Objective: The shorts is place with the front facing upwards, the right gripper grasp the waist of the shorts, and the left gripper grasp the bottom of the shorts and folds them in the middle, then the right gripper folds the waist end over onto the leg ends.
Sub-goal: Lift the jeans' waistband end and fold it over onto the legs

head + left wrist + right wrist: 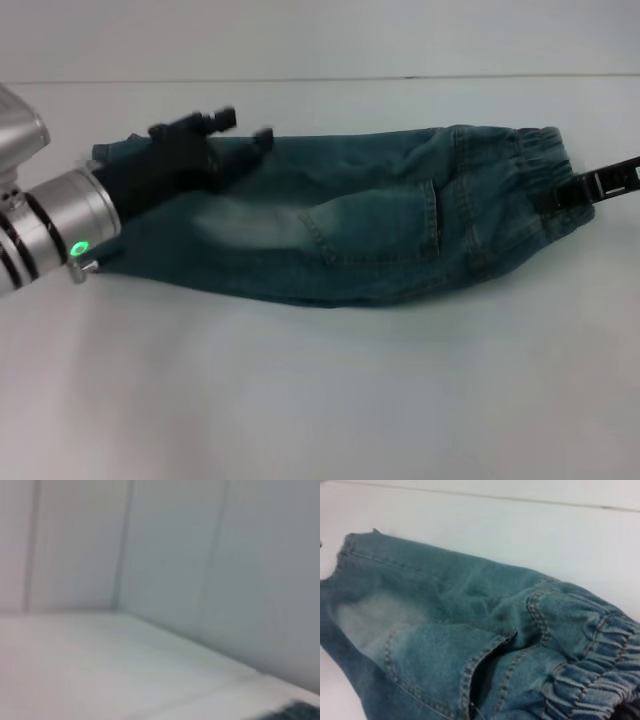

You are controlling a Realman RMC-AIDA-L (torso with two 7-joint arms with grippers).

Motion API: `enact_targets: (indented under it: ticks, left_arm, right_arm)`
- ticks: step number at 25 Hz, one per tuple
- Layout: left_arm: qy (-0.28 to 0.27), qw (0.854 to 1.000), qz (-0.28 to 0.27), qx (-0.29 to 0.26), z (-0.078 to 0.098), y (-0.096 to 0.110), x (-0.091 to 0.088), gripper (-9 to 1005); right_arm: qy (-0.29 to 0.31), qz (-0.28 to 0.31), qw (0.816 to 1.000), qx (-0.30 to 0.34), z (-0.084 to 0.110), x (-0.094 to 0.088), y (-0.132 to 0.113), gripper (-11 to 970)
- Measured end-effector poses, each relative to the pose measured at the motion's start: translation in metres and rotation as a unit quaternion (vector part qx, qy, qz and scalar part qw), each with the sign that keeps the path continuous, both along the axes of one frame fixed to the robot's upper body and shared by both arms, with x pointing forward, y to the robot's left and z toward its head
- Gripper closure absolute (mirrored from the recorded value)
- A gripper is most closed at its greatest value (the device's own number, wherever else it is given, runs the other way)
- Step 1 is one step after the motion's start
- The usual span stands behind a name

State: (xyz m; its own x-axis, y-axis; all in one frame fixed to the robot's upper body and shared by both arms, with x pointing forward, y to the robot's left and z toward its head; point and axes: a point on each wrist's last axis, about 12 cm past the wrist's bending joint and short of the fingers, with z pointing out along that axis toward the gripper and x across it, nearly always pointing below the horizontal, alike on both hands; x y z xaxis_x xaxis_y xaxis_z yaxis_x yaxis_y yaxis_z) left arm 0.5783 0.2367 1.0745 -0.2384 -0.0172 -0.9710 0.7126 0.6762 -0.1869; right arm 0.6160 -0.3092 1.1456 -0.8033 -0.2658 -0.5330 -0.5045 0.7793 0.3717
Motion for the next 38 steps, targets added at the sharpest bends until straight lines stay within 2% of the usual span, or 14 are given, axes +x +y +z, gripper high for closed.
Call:
enact_targets:
  ticks: [5, 9, 12, 15, 20, 25, 30, 38]
  left_arm:
    - [-0.072, 0.995, 0.063, 0.024, -0.013, -0.012, 0.006, 331]
    - [-0.130, 0.982, 0.109, 0.077, -0.026, -0.025, 0.007, 467]
    - [-0.168, 0.967, 0.141, 0.131, -0.033, -0.034, 0.005, 613]
    - [-0.184, 0.955, 0.145, 0.180, -0.041, -0.043, 0.000, 749]
    - [-0.164, 0.955, 0.120, 0.215, -0.054, -0.058, -0.008, 940]
    - [-0.150, 0.962, 0.070, 0.218, -0.063, -0.075, -0.021, 998]
    - [-0.136, 0.969, 0.033, 0.205, -0.068, -0.092, -0.035, 995]
    - [-0.129, 0.977, -0.013, 0.170, -0.066, -0.122, -0.051, 995]
  right_arm:
    - [-0.010, 0.019, 0.999, 0.035, 0.014, -0.003, 0.004, 862]
    - [-0.018, 0.038, 0.996, 0.074, 0.028, -0.006, 0.006, 862]
    - [-0.022, 0.057, 0.992, 0.107, 0.039, -0.009, 0.009, 861]
    - [-0.030, 0.078, 0.986, 0.142, 0.052, -0.011, 0.011, 861]
    - [-0.049, 0.101, 0.978, 0.177, 0.070, -0.010, 0.011, 861]
    - [-0.062, 0.123, 0.970, 0.201, 0.085, -0.008, 0.017, 862]
    - [-0.071, 0.137, 0.967, 0.204, 0.096, -0.003, 0.024, 864]
    - [-0.085, 0.158, 0.964, 0.197, 0.110, 0.005, 0.041, 860]
